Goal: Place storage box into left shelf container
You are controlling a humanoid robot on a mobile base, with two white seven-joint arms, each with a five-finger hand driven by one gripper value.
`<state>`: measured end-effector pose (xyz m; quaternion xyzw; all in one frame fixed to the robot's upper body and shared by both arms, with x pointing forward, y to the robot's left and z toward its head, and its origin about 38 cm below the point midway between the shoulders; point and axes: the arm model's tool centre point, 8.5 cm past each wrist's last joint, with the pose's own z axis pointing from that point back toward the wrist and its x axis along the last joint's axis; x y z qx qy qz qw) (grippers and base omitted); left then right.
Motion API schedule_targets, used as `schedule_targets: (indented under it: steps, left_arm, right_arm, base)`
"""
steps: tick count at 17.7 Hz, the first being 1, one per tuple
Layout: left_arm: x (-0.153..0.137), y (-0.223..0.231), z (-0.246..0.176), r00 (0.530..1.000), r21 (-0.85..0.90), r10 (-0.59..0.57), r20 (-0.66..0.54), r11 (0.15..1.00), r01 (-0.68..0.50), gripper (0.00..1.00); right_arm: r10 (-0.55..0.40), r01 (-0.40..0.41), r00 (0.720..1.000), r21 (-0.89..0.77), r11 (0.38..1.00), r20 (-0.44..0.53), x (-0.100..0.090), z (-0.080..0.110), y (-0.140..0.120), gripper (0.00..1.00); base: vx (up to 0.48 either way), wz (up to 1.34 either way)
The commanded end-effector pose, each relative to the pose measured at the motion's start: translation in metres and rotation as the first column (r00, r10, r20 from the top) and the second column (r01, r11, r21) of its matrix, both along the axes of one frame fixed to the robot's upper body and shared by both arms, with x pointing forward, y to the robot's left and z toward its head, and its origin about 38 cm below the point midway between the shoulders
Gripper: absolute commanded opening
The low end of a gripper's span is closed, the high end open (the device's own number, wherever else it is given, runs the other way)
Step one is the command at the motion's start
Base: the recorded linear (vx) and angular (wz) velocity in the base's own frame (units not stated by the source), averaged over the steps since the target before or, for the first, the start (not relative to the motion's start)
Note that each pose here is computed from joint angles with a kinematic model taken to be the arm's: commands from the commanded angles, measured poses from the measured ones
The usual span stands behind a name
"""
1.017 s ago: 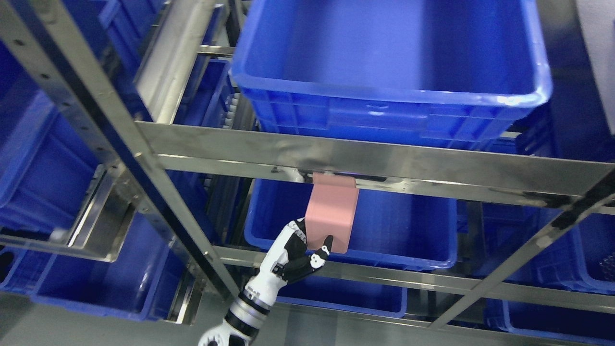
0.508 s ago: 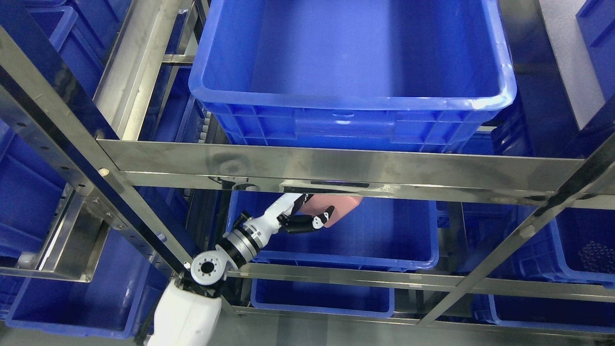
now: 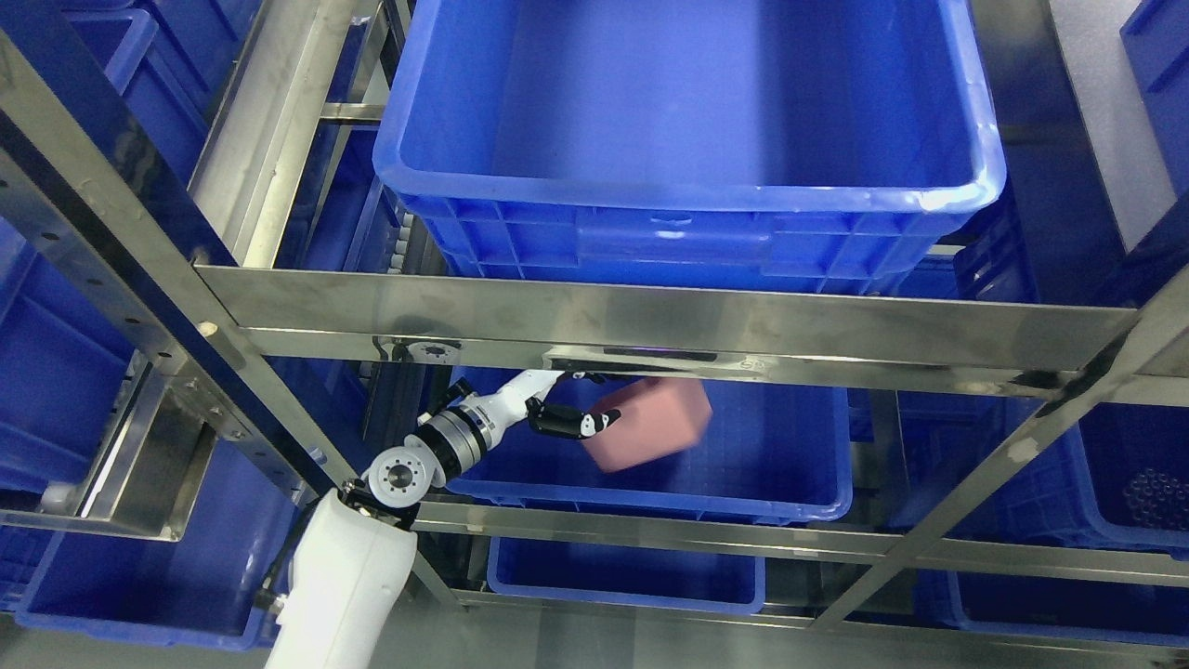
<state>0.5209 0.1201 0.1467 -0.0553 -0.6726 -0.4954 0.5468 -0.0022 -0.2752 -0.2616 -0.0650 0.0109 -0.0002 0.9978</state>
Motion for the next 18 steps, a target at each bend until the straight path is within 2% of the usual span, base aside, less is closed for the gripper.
schedule_targets:
  steps: [1, 2, 3, 5, 9, 11, 13, 14, 18]
  left_arm:
    - [0.019, 0.030, 0.001, 0.998, 0.018, 0.070, 0.002, 0.997, -0.070, 0.81]
    - [0.021, 0.028, 0.027, 0.993, -0.052, 0.097, 0.073, 0.994, -0.094, 0.90]
    - [0.022, 0.029, 0.041, 0.987, -0.149, 0.133, 0.095, 0.982, -0.118, 0.94]
    - [0.020, 0.038, 0.058, 0.974, -0.411, 0.219, 0.053, 0.894, -0.179, 0.98]
    - [-0.032, 0.047, 0.058, 0.947, -0.619, 0.323, -0.004, 0.743, -0.256, 0.99]
    - [-0.055, 0.053, 0.062, 0.932, -0.665, 0.363, 0.001, 0.696, -0.270, 0.99]
    - [-0.088, 0.052, 0.059, 0.935, -0.688, 0.353, 0.017, 0.683, -0.245, 0.99]
    - [-0.101, 0.049, 0.043, 0.940, -0.687, 0.340, 0.005, 0.684, -0.244, 0.99]
    - [-0.125, 0.052, 0.013, 0.947, -0.689, 0.322, 0.006, 0.688, -0.230, 0.99]
  right_arm:
    - [-0.002, 0.002, 1.000, -0.018, 1.000, 0.007, -0.001, 0.001, -0.011, 1.00]
    - [-0.002, 0.002, 1.000, -0.018, 1.000, 0.007, -0.001, 0.001, -0.011, 1.00]
    - [-0.002, 0.002, 1.000, -0.018, 1.000, 0.007, -0.001, 0.001, -0.011, 1.00]
    - [-0.002, 0.002, 1.000, -0.018, 1.000, 0.007, -0.001, 0.001, -0.011, 1.00]
    - [-0.002, 0.002, 1.000, -0.018, 1.000, 0.007, -0.001, 0.001, -0.011, 1.00]
    - [-0.002, 0.002, 1.000, -0.018, 1.000, 0.007, -0.001, 0.001, -0.011, 1.00]
    - [-0.002, 0.002, 1.000, -0.018, 1.000, 0.007, -0.001, 0.001, -0.011, 1.00]
    - [-0.002, 0.002, 1.000, -0.018, 1.000, 0.007, -0.001, 0.001, -0.011, 1.00]
    - [-0.002, 0.002, 1.000, -0.018, 1.000, 0.007, -0.001, 0.001, -0.011, 1.00]
  base:
    - [0.000, 0.00]
    - [0.000, 0.00]
    - [0.000, 0.00]
    - [0.000, 0.00]
    - [0.000, 0.00]
    - [0.000, 0.00]
    - [0.000, 0.00]
    - [0.000, 0.00]
    - [0.000, 0.00]
